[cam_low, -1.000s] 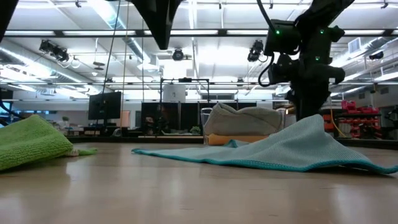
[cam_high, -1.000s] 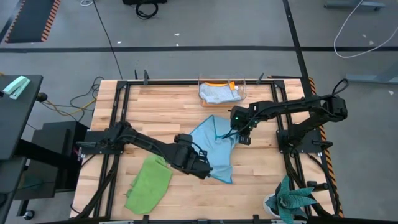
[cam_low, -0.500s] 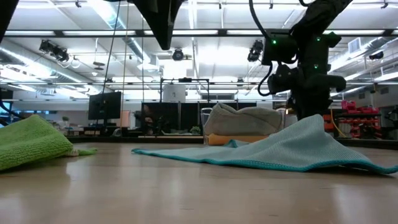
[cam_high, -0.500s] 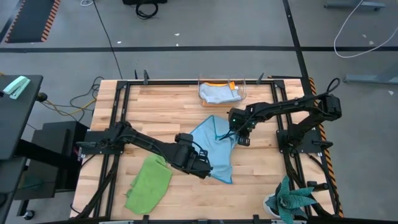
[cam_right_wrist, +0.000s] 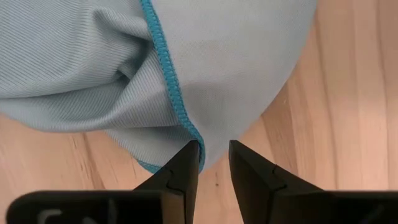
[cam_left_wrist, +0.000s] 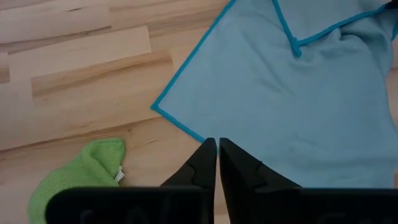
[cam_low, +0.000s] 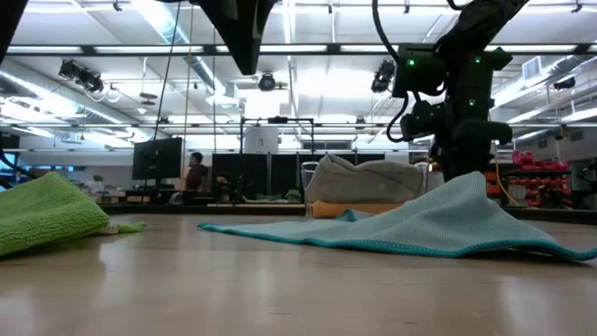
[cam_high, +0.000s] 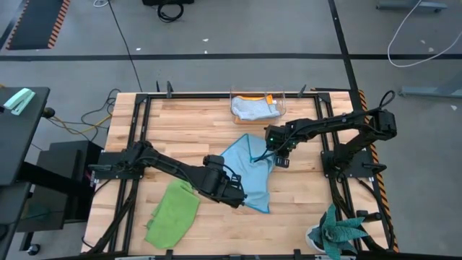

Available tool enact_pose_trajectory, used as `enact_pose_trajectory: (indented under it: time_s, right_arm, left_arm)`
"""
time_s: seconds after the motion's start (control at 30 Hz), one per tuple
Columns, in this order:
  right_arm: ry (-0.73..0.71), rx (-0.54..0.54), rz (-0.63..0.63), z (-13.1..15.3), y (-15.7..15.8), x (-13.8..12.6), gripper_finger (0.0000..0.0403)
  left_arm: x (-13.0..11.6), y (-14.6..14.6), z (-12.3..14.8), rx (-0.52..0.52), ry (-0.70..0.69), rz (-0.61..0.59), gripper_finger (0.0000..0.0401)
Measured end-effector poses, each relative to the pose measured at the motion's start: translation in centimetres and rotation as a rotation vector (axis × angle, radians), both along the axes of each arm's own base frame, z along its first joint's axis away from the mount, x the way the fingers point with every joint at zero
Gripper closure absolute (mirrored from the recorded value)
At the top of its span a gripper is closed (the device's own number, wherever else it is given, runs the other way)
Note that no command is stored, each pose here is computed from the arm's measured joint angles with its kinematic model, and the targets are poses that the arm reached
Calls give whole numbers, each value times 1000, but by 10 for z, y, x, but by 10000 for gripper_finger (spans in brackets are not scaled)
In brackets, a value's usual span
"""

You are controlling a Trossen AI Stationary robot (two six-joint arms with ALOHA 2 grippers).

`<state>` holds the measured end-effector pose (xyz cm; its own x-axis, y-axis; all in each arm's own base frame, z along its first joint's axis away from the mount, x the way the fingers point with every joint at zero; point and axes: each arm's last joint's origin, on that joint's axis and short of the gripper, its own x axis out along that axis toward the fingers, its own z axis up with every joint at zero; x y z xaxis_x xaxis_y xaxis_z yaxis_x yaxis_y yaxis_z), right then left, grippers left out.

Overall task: Fold microfiber towels
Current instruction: Fold the blue microfiber cloth

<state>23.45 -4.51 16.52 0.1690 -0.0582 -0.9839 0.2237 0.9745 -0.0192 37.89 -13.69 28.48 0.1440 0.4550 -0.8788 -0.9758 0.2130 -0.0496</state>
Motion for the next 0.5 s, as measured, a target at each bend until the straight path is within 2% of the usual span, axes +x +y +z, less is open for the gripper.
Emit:
enact_pose_trajectory:
  time_s: [0.13,0.27,0.5]
  right_arm:
    - [10,25,-18,-1,3,0,306]
    - [51,41,34,-7,15,1,306]
    - [65,22,21,-25,16,12,306]
  left_arm:
    - [0,0,0,7,-3,0,384]
    - [0,0,0,13,-5,0,392]
    - [0,1,0,31,-14,0,376]
